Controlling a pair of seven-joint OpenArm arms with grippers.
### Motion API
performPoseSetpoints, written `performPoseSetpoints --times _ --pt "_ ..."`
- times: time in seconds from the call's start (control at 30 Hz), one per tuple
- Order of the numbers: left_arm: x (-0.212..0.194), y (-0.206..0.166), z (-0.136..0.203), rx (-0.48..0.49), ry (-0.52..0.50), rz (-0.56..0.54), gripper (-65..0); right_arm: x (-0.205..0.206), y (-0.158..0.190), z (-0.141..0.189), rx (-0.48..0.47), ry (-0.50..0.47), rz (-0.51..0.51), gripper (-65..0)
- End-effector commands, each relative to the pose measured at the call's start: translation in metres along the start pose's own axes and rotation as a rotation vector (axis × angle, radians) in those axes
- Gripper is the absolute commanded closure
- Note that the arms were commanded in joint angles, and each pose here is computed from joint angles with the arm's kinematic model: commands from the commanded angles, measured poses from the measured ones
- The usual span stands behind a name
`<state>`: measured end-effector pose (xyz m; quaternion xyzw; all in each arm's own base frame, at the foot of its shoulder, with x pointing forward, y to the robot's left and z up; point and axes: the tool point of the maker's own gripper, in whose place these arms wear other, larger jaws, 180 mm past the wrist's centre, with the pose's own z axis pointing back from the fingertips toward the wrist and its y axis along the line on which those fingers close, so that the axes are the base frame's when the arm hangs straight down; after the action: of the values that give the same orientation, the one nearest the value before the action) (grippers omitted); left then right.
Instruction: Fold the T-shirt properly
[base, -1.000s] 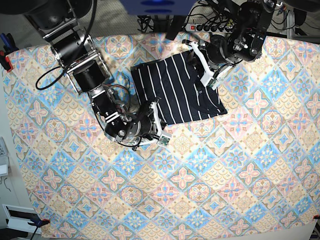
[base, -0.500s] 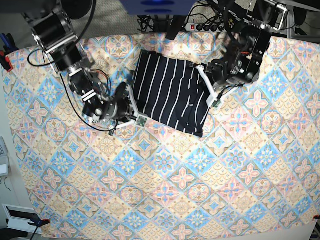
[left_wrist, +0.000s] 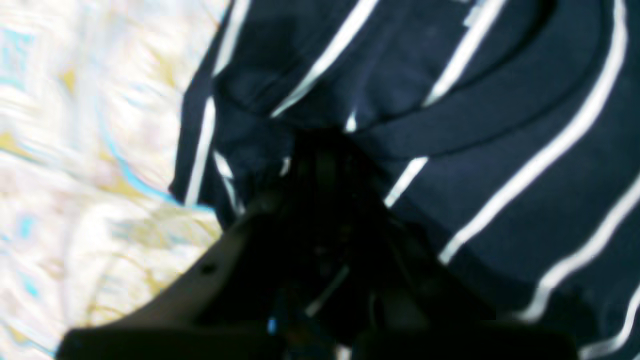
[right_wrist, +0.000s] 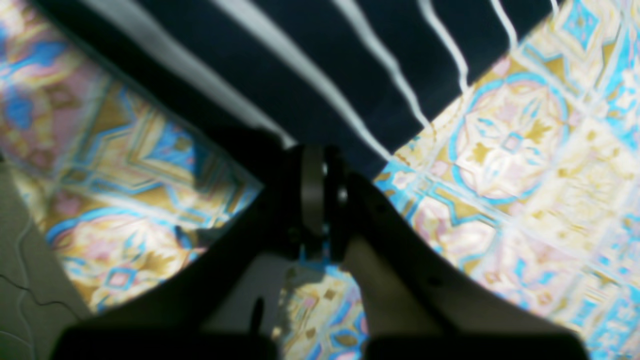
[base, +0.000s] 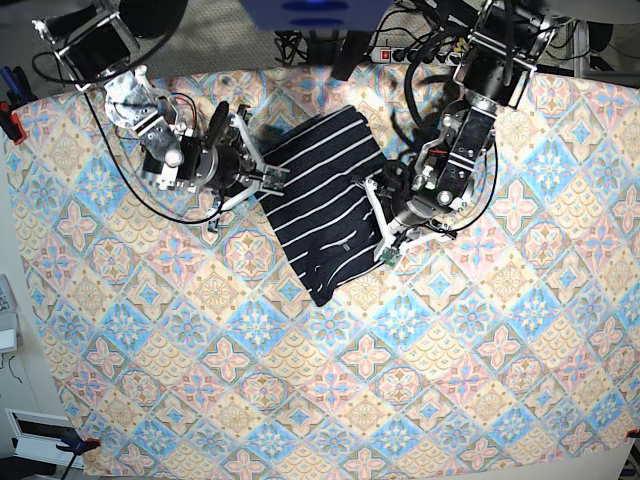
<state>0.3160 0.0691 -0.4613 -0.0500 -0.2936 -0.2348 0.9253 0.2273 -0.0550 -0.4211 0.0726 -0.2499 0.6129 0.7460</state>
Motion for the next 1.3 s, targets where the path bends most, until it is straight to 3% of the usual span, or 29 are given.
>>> performPoseSetpoints --times 0.0,0.17,0.37,0.7,0.87,1.03,1.27 --pt "0.028 0.003 0.002 0.014 -0.075 -0.006 0.0 0.014 -0.006 0.008 -0.023 -0.045 0.018 -1.8" --pt "0.053 0.004 0.004 0.071 -0.136 -0.032 0.0 0.031 -0.001 0.019 -0.036 -0.093 0.042 -1.8" --pt "0.067 0.03 0.043 0.224 -0.256 0.08 0.0 0.041 0.002 0.02 -0.035 -0.125 0.047 -1.8" --pt "-0.018 0.1 0.141 0.479 -0.278 0.309 0.0 0.11 0.002 0.015 -0.044 -0.29 0.001 -1.8" --pt "-0.061 0.113 0.167 0.575 -0.235 0.445 0.0 0.152 0.003 0.006 -0.017 -0.37 -0.003 -1.8" --pt "-0.084 0.11 0.171 0.596 -0.19 0.513 0.0 0.171 0.01 -0.023 0.052 -0.372 -0.068 -1.8" --pt "-0.087 0.097 0.165 0.574 -0.182 0.553 0.0 0.174 0.019 -0.073 0.169 -0.323 -0.172 -1.7"
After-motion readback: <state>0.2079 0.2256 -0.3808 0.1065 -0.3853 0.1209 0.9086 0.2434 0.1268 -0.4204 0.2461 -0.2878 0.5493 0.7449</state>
